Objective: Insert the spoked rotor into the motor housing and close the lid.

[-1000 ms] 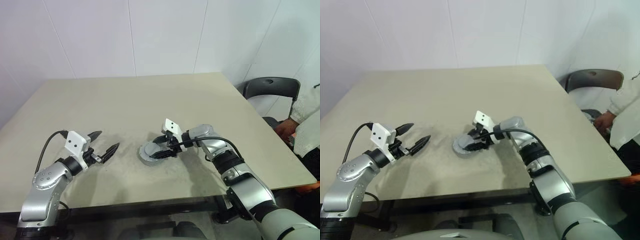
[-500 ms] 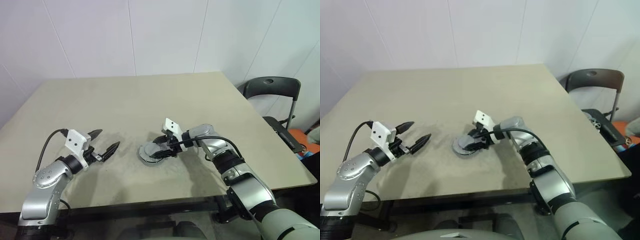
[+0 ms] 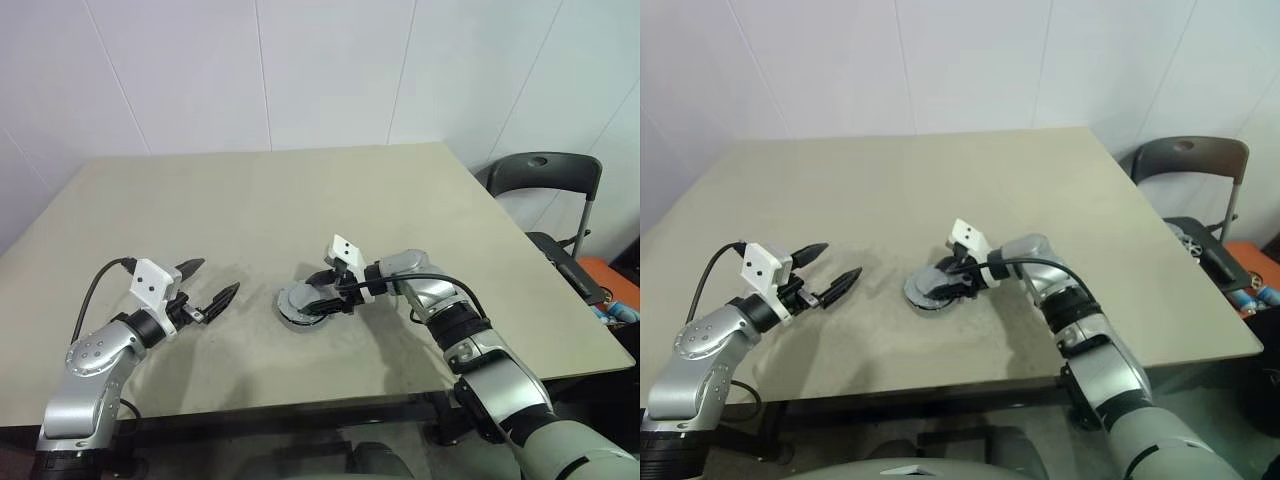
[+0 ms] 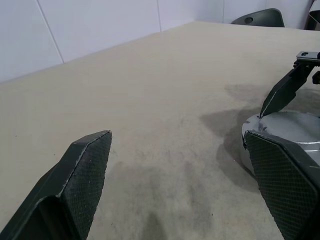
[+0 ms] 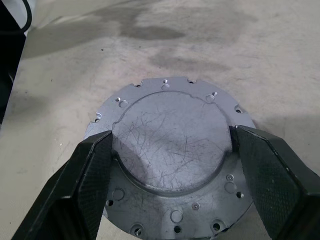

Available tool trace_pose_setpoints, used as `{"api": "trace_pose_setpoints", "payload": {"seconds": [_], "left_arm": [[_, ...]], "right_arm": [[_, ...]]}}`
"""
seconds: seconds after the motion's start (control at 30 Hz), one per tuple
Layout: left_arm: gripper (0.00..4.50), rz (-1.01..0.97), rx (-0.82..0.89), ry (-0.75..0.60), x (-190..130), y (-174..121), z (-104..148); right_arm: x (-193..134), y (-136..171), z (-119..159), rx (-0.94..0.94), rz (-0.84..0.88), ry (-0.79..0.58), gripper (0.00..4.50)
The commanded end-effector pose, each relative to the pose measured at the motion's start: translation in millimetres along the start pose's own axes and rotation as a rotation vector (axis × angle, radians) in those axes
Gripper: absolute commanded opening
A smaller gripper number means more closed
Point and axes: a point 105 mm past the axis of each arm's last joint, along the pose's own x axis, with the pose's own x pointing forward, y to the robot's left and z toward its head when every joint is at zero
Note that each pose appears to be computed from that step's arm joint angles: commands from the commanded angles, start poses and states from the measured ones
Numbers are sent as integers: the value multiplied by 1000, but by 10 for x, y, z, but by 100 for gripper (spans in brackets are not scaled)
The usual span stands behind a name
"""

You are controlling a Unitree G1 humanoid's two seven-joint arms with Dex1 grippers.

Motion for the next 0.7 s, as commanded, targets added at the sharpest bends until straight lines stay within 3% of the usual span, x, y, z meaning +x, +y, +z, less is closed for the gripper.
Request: {"api": "trace_pose_setpoints", "payload": {"seconds": [0.03,0.27,0.7], "left_arm": [[450,4,30,-42,9,15,109],[450,3,32,-43,12,15,111],[450,0,30,-46,25,11,120]], "right_arm": [[-38,-34,145,-56,-34,-41,347],[-16,-43,-2,-99,-50,23,347],[-83,-63,-16,-116,-41,38,347]]}}
